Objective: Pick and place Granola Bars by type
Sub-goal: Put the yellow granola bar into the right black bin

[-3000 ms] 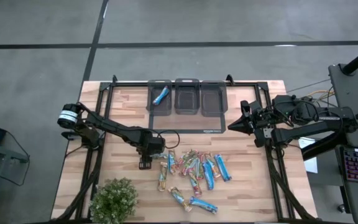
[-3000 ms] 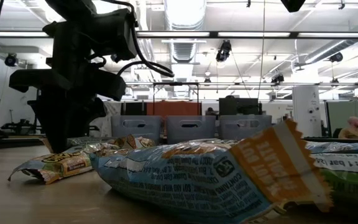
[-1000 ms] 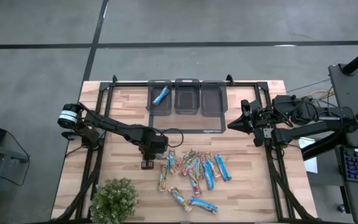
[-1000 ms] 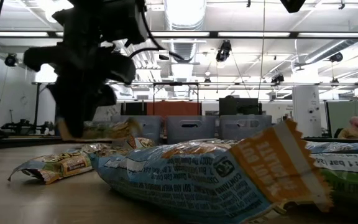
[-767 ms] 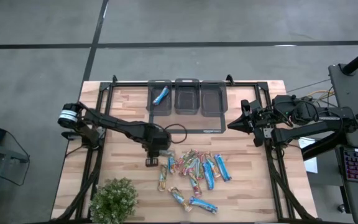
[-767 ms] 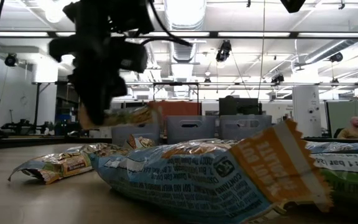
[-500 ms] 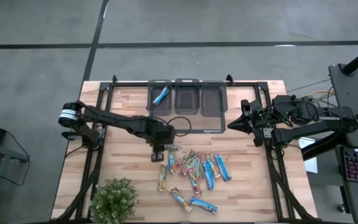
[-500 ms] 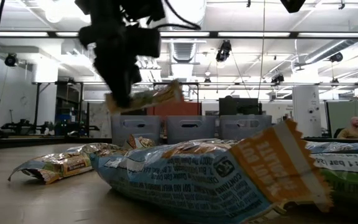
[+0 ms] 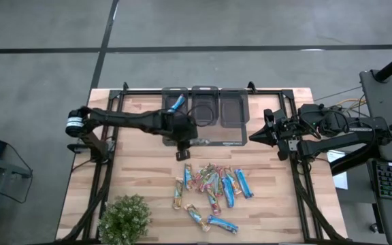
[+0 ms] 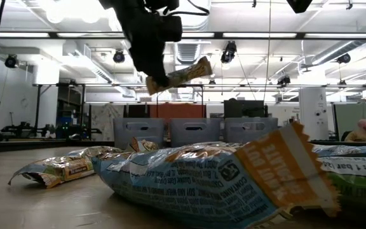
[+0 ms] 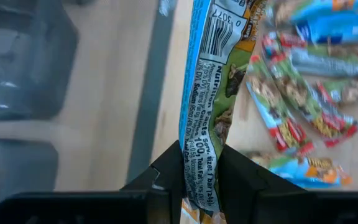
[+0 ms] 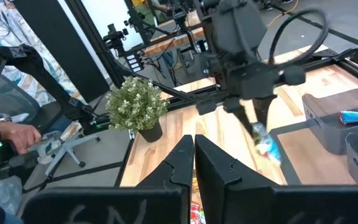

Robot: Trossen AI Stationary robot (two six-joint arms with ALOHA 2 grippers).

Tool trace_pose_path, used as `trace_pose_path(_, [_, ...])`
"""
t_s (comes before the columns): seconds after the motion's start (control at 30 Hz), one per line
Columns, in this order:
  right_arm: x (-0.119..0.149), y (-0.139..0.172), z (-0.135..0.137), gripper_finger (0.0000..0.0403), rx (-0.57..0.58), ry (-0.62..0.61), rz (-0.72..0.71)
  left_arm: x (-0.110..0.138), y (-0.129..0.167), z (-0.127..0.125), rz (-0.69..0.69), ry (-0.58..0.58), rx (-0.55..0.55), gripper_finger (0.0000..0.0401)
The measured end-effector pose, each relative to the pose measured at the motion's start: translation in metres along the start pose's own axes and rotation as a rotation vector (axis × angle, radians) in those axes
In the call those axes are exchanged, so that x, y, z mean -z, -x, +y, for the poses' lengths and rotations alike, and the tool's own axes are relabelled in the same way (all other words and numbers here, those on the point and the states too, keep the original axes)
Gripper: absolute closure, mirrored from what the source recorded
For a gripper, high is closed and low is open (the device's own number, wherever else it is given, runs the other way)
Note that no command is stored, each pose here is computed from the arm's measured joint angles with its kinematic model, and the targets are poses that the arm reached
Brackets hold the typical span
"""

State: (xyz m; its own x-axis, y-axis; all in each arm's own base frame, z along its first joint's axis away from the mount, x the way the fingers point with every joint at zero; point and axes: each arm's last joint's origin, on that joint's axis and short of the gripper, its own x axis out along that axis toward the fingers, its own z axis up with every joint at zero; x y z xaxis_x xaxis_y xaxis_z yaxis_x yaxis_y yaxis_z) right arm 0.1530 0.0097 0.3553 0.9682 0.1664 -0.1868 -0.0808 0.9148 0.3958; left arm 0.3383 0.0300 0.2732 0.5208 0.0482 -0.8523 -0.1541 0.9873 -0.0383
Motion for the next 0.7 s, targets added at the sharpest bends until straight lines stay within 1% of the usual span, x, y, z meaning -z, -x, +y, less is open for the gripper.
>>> trace_pose_path(0.27, [0.000, 0.000, 0.000, 0.0394, 0.000, 0.000, 0.001, -0.019, 0.012, 0.018, -0.116, 0.018, -0.026, 0.0337])
trace_pose_path(0.7, [0.000, 0.000, 0.000, 0.0394, 0.000, 0.001, 0.000, -0.042, 0.026, 0.042, -0.275, 0.014, -0.070, 0.0337])
